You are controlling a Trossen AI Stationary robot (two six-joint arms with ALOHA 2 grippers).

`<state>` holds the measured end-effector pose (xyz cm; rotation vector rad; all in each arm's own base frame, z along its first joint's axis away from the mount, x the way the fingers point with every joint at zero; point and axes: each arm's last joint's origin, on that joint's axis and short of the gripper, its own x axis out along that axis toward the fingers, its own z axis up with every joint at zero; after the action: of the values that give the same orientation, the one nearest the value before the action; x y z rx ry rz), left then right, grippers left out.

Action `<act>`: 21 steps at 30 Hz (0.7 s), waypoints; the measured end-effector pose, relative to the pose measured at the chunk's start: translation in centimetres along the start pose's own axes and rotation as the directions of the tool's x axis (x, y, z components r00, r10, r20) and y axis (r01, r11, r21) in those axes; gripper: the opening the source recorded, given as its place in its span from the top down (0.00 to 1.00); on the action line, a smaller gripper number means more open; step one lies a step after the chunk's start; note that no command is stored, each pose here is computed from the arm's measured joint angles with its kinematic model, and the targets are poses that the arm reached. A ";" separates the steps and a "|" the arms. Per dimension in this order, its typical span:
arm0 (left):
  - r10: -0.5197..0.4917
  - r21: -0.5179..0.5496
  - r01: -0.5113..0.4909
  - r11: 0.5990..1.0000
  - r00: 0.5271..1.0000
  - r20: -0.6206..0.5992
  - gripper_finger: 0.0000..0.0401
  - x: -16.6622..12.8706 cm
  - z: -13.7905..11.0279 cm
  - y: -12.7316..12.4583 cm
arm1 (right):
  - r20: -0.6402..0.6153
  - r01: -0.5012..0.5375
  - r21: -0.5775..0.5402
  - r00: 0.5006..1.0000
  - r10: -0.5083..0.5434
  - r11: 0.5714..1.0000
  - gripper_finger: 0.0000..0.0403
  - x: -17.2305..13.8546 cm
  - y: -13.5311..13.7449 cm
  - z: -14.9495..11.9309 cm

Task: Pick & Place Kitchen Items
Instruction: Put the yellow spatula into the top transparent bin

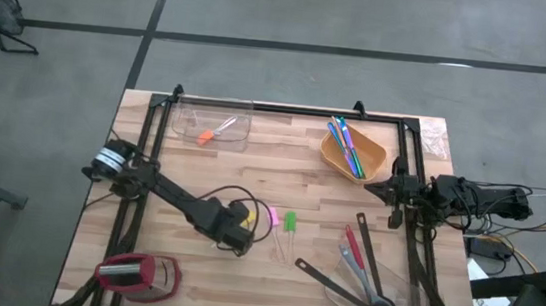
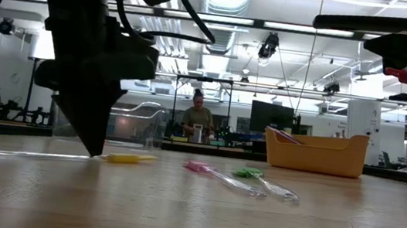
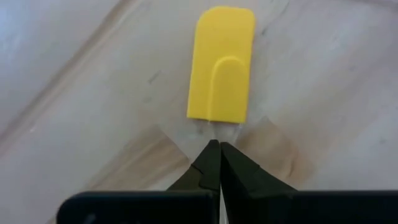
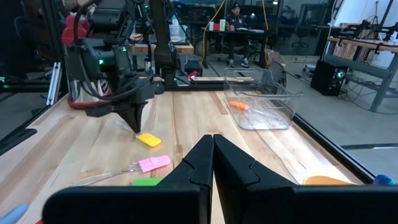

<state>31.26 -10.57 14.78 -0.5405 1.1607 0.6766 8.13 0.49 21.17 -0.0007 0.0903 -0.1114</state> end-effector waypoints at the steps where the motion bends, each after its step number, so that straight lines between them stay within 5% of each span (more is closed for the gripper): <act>1: -0.004 0.002 0.004 1.000 1.000 0.010 0.99 -0.3 0.1 0.0 | 0.000 0.000 0.000 1.000 0.000 1.000 0.98 0.0 0.0 0.0; 10: -0.023 0.028 0.022 0.999 0.999 0.047 0.94 -1.1 0.9 -0.5 | 0.000 0.000 0.000 1.000 0.000 1.000 0.98 0.0 0.0 0.0; 21: -0.027 0.037 0.025 0.999 0.998 0.056 0.58 -1.2 1.5 -0.2 | 0.000 0.000 0.000 1.000 0.000 1.000 0.98 0.0 0.0 0.0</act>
<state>32.11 -9.93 16.37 -0.5023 1.1097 0.6440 8.13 0.49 21.17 -0.0007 0.0903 -0.1113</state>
